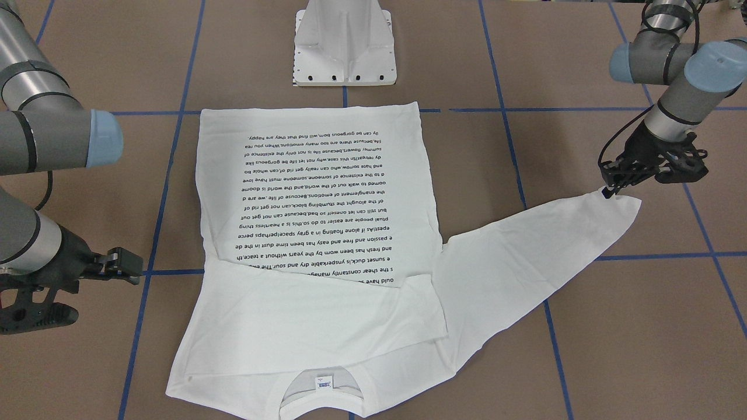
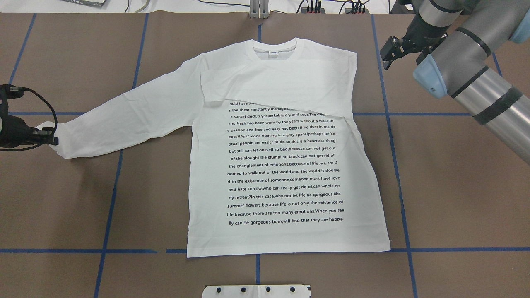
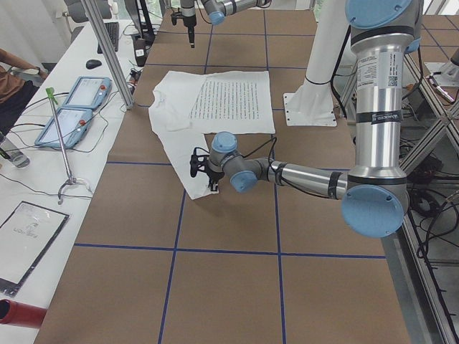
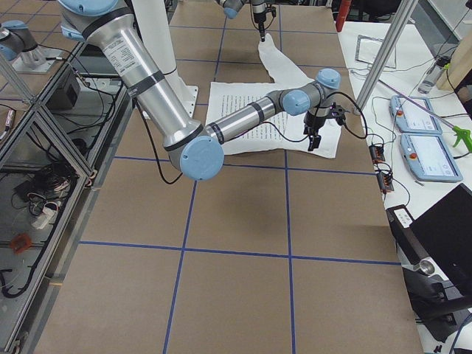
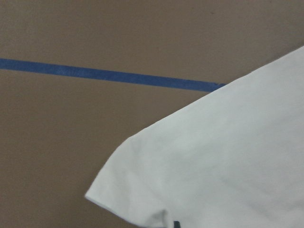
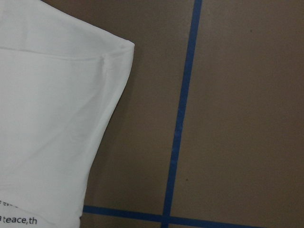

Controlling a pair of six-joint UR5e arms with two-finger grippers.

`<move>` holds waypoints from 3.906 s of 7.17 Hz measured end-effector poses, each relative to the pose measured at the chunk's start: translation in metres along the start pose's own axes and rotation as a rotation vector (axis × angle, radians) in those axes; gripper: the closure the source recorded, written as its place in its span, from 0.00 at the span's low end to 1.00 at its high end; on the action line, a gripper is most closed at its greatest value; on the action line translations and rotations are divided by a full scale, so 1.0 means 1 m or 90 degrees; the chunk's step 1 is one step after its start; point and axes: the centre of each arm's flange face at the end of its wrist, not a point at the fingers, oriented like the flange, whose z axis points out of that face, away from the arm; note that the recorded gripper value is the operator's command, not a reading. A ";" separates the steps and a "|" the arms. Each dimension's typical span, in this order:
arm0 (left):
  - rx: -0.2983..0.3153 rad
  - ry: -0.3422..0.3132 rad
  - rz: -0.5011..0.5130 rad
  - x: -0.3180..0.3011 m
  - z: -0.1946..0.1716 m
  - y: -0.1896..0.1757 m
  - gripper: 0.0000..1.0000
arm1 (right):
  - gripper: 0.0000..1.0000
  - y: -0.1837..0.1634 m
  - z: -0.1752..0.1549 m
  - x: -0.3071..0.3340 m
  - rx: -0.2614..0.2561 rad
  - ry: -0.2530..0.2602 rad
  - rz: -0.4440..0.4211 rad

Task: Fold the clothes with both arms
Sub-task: 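Fold the held sleeve across the shirt body with the left gripper, then release the sleeve and lift the left gripper away from the shirt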

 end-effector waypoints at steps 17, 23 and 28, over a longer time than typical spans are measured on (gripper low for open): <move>-0.065 0.258 -0.215 0.544 -0.103 -0.160 1.00 | 0.00 0.086 0.033 0.149 -0.002 0.013 -0.041; -0.104 0.272 -0.201 0.574 -0.030 -0.113 1.00 | 0.00 0.083 0.028 0.142 0.005 0.011 -0.045; -0.037 0.301 -0.193 0.636 0.018 -0.058 0.01 | 0.00 0.077 0.023 0.135 0.011 0.008 -0.050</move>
